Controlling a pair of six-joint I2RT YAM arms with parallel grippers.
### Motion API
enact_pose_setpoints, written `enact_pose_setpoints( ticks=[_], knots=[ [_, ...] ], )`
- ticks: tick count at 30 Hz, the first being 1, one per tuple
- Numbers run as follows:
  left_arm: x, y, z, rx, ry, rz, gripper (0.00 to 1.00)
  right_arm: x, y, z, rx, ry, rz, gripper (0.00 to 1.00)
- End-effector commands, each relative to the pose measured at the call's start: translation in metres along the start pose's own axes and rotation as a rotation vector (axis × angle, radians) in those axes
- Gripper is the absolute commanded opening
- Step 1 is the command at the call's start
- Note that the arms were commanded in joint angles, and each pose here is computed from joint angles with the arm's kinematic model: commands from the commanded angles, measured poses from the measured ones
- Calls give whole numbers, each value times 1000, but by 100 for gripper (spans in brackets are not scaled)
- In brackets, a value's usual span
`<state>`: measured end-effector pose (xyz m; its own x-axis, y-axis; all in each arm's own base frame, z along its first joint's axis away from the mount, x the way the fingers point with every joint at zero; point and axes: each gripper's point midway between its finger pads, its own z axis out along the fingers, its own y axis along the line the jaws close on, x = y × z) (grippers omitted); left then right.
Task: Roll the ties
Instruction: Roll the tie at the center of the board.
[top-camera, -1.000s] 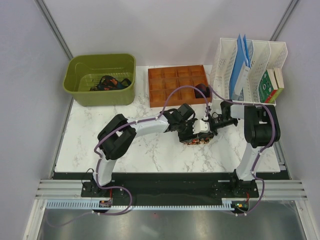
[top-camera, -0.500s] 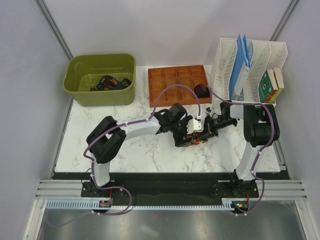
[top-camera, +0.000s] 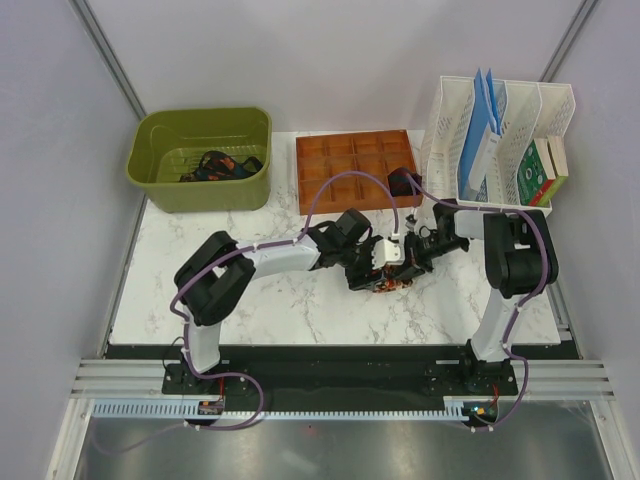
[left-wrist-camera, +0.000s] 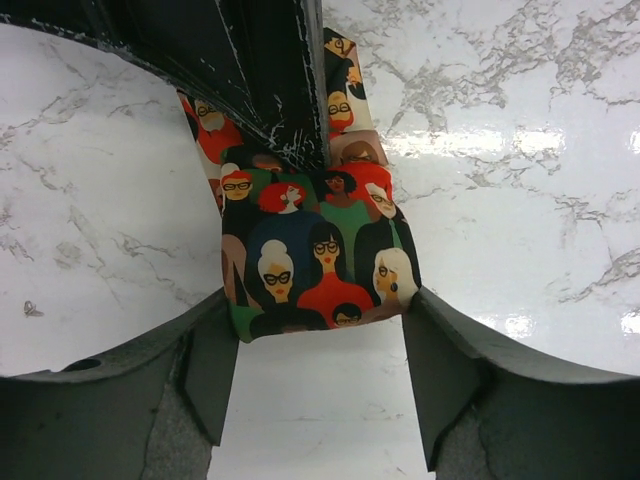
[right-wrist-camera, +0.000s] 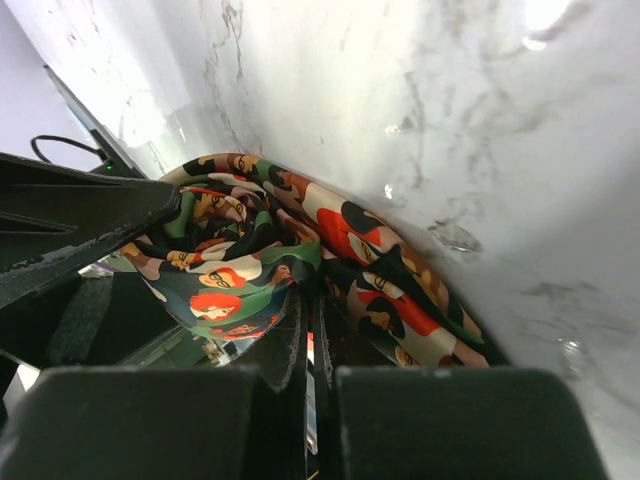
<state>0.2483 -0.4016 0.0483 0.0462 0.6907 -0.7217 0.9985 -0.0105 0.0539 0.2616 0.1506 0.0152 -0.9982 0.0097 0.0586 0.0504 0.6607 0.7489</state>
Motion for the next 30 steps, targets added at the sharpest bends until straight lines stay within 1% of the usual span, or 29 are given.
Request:
enact_pose_setpoints(
  ticks=[1,2,6,8,11,16,17,21,23,25,28,29,30],
  knots=[
    [-11,-1,-6,0,-43,29,68,-1,-33,12,206,-10,-78,0],
    [-14,-1,-9,-3,-50,35,67,-1,-32,14,209,-7,-83,0],
    [-5,-11,-18,20,-31,52,65,3,-24,24,212,0,-80,0],
    [-2,-14,-22,25,-28,58,69,5,-19,31,210,9,-80,0],
    [9,-19,-30,27,-19,21,83,6,-15,40,211,20,-83,0],
    [21,-5,-46,-3,-21,-41,89,4,-15,47,217,33,-77,0],
    [24,-3,-47,-9,-17,-50,92,5,-16,49,220,39,-73,0],
    [23,-3,-41,6,-23,-77,95,7,-15,52,225,48,-83,0],
    [21,-3,-35,22,-31,-82,99,8,-14,53,226,51,-83,0],
    [18,-3,-32,24,-36,-79,99,8,-15,55,229,56,-84,0],
    [13,0,-29,26,-46,-71,95,8,-16,56,231,58,-80,0],
    [11,0,-31,31,-53,-65,89,9,-16,56,231,59,-79,0],
    [7,0,-32,33,-63,-60,85,9,-16,56,233,61,-79,0]
  ],
)
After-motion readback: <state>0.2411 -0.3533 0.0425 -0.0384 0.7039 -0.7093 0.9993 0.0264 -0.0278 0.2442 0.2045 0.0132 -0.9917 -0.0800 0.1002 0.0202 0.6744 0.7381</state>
